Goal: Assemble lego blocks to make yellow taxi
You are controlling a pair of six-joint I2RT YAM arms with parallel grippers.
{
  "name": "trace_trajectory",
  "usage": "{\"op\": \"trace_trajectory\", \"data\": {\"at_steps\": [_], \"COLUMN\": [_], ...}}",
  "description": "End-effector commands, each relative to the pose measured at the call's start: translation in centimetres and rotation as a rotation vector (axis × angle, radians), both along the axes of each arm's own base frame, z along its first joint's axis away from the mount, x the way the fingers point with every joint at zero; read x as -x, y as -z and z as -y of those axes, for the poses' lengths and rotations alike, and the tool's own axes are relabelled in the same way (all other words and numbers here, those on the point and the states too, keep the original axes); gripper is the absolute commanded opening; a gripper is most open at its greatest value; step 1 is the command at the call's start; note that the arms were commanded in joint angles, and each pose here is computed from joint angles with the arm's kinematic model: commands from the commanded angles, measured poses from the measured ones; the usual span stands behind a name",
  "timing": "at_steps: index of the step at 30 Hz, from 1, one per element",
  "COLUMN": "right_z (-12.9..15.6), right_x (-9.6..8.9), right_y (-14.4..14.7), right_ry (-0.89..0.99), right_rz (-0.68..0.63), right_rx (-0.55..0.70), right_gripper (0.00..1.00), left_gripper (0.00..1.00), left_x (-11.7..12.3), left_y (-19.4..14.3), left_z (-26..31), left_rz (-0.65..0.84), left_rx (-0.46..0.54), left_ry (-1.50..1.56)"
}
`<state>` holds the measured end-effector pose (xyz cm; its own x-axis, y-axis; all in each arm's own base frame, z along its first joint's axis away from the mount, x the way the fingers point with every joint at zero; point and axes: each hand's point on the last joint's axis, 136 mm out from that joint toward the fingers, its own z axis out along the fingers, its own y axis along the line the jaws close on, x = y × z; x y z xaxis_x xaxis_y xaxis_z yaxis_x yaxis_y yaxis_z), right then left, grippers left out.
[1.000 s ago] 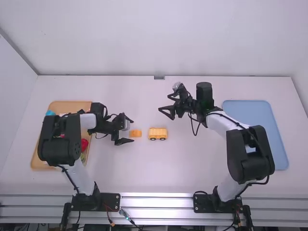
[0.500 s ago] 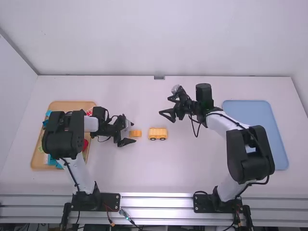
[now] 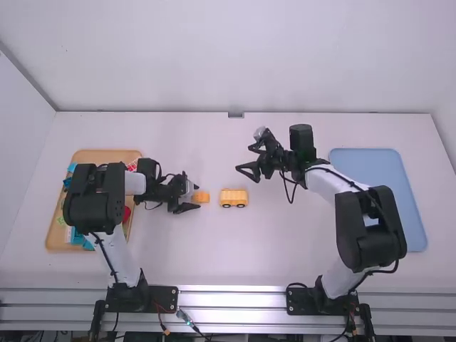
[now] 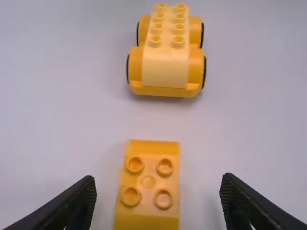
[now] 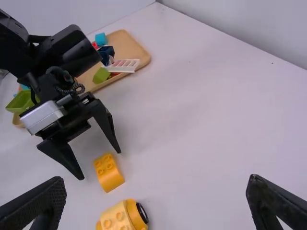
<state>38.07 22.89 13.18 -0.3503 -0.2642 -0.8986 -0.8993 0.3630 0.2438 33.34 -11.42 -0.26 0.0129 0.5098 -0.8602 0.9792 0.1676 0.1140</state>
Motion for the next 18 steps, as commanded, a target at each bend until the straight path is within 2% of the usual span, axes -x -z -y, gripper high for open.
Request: {"op": "trace_trajectory", "data": {"at_steps": [1, 5, 10, 13, 18], "right_z": [-0.31, -0.31, -0.27, -0.28, -0.29], "right_x": [-0.47, -0.47, -0.39, -0.38, -0.37], "right_y": [-1.32, -1.32, -1.16, -1.18, -1.17], "right_ry": [-0.011, -0.010, -0.009, -0.010, -0.011], "right_rz": [0.033, 0.033, 0.023, 0.024, 0.025], "right_rx": [-0.012, -0.012, -0.009, -0.009, -0.009], "right_gripper": [0.99, 0.99, 0.99, 0.99, 0.99], "left_gripper": [0.67, 0.71, 0.69, 0.62, 0.55], "left_x": [0.33, -0.05, 0.06, 0.15, 0.22], "left_y": [0.76, 0.89, 0.99, 1.09, 1.20], "left_z": [-0.13, 0.14, 0.14, 0.14, 0.17], "left_rz": [-0.031, -0.050, -0.053, -0.052, -0.041], "left_rx": [0.017, 0.060, 0.054, 0.053, 0.056], "left_ry": [-0.014, -0.020, -0.011, -0.012, -0.012]}}
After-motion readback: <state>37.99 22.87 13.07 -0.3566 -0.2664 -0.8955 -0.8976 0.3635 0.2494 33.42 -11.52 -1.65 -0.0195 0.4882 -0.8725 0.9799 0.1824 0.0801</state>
